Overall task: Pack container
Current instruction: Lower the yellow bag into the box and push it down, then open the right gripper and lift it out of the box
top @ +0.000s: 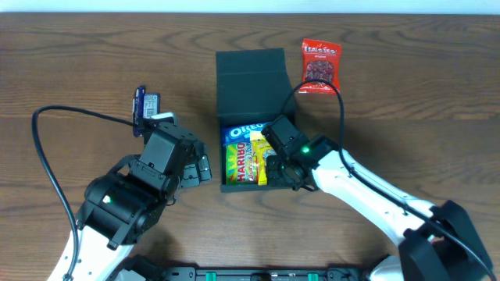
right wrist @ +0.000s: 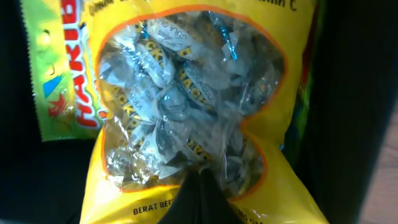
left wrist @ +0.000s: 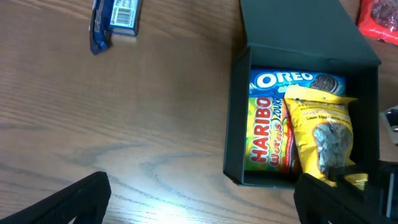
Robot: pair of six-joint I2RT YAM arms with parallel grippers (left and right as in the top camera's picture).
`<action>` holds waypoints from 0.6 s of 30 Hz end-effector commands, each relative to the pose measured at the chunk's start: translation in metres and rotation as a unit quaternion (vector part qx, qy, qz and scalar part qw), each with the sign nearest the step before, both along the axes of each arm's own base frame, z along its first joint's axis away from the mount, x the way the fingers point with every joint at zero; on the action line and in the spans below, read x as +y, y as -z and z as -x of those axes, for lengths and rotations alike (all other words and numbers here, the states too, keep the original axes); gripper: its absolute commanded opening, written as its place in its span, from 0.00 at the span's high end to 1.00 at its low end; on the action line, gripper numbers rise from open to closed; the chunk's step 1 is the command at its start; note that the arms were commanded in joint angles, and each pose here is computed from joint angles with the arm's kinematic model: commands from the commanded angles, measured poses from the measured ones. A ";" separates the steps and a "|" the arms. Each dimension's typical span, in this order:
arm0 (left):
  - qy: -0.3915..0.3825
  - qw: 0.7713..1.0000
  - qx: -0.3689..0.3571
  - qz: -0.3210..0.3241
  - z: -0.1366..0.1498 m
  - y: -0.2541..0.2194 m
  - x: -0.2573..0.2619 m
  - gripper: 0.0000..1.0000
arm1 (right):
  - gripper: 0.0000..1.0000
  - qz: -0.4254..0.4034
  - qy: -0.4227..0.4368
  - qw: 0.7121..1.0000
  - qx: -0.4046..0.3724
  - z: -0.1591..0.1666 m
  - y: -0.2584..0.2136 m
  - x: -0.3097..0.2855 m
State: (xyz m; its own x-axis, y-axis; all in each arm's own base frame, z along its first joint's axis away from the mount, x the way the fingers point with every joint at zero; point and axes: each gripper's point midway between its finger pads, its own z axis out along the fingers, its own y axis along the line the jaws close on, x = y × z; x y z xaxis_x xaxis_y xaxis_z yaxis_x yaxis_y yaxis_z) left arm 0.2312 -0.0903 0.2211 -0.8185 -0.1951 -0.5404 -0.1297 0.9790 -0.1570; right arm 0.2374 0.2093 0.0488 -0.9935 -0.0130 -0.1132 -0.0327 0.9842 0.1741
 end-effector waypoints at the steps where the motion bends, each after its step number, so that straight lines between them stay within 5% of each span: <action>1: -0.004 1.000 -0.006 0.007 -0.001 -0.007 -0.001 0.05 | 0.99 0.016 -0.008 1.000 0.007 0.004 0.007 -0.004; 18: -0.004 1.000 -0.006 0.007 -0.001 -0.007 -0.001 0.05 | 0.99 0.017 0.008 0.999 -0.040 -0.024 0.005 -0.009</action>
